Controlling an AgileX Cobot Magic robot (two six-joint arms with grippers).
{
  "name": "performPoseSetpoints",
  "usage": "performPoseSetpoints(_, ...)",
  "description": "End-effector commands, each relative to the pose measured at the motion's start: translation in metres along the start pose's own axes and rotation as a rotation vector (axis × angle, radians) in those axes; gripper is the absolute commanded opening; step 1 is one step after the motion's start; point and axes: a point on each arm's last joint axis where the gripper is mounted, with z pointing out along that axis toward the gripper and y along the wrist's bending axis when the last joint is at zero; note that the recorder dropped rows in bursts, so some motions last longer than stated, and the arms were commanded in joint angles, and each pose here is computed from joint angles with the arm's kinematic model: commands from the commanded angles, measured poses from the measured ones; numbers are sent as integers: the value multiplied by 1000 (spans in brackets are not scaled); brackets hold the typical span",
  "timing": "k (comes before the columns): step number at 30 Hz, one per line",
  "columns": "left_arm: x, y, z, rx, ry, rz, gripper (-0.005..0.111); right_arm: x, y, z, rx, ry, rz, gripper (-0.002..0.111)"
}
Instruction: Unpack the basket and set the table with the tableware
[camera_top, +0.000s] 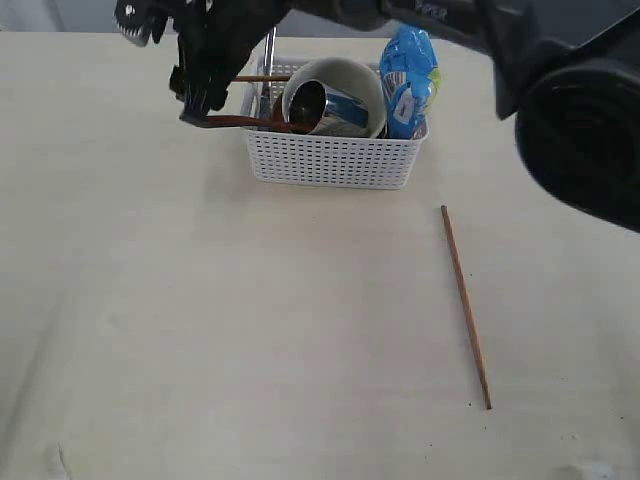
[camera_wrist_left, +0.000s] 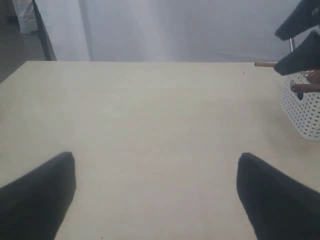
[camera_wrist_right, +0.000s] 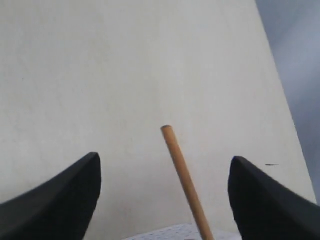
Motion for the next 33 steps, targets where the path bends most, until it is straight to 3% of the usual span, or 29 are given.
performPoseSetpoints(1, 0, 0, 0, -2, -6, -2, 81, 1, 8, 19, 35, 23, -145, 68)
performPoseSetpoints(15, 0, 0, 0, -2, -6, -2, 81, 5, 3, 43, 164, -61, -199, 68)
performPoseSetpoints(19, 0, 0, 0, -2, -6, -2, 81, 15, -10, 42, 187, -59, -130, 59)
performPoseSetpoints(24, 0, 0, 0, -2, -6, -2, 81, 24, -17, 41, 187, -45, -67, 58)
performPoseSetpoints(25, 0, 0, 0, -2, -6, -2, 81, 23, -16, 42, 183, -45, -68, 56)
performPoseSetpoints(30, 0, 0, 0, -2, -6, -2, 81, 21, -13, 42, 172, -39, -67, 20)
performPoseSetpoints(33, 0, 0, 0, -2, -6, -2, 81, 21, -13, 42, 172, -39, -67, 10)
